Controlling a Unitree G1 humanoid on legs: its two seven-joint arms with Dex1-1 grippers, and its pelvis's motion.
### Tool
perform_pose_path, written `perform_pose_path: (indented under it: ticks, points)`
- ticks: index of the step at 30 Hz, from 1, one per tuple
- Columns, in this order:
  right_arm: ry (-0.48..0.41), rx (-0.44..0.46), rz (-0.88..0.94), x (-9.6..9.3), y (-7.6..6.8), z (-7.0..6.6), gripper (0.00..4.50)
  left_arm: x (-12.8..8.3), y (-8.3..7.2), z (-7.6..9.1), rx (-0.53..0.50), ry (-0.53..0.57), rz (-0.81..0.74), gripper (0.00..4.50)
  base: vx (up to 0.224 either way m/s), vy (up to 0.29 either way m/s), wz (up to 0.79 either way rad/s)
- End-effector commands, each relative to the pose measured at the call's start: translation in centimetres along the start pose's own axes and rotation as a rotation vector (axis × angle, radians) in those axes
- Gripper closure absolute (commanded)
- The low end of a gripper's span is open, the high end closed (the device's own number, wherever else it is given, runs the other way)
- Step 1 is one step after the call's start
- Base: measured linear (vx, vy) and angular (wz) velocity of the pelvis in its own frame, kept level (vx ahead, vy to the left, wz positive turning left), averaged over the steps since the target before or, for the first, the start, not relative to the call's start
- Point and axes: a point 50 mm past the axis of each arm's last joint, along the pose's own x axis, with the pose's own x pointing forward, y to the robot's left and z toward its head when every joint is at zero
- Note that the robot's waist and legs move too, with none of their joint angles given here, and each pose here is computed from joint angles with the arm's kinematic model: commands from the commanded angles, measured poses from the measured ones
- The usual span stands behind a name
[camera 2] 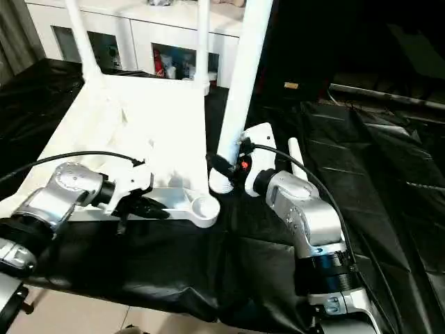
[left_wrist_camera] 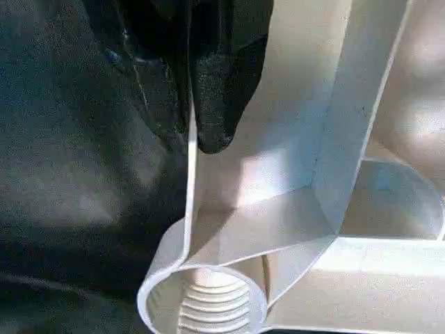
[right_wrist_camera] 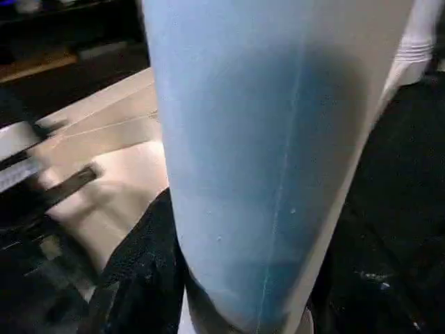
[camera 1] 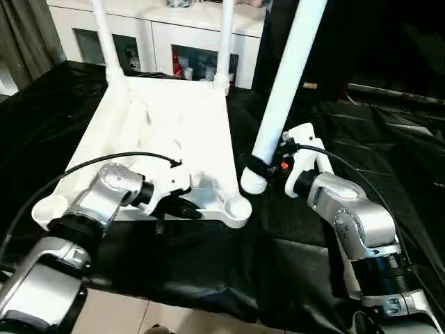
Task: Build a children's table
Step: Insert table leg to table base
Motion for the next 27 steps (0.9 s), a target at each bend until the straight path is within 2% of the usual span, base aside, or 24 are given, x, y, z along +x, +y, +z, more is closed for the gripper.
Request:
perform_pose_path:
  ticks: [1, 7, 12, 18, 27]
  points:
    - [0.007, -0.004, 0.041, -0.3, 0.3, 0.2, 2.61, 0.6, -0.3, 0.1, -0.077, -0.09, 0.046, 4.5, 0.0, 0.0, 0.0]
    - [0.021, -0.002, 0.033, 0.2, 0.0, -0.1, 2.61, 2.3, -1.7, -0.2, -0.092, -0.141, 0.054, 4.5, 0.0, 0.0, 0.0]
    - [0.023, -0.008, 0.027, 0.5, -0.2, -0.3, 2.61, 2.6, -1.6, -0.1, -0.119, -0.183, 0.141, 4.5, 0.0, 0.0, 0.0]
    - [0.026, -0.016, 0.016, 1.0, -0.4, -0.6, 2.61, 2.7, -1.7, -0.2, -0.114, -0.211, 0.176, 4.5, 0.0, 0.0, 0.0]
    - [0.024, -0.028, -0.002, 1.7, -0.7, -1.0, 2.61, 2.7, -2.4, -0.8, -0.112, -0.17, 0.121, 4.5, 0.0, 0.0, 0.0]
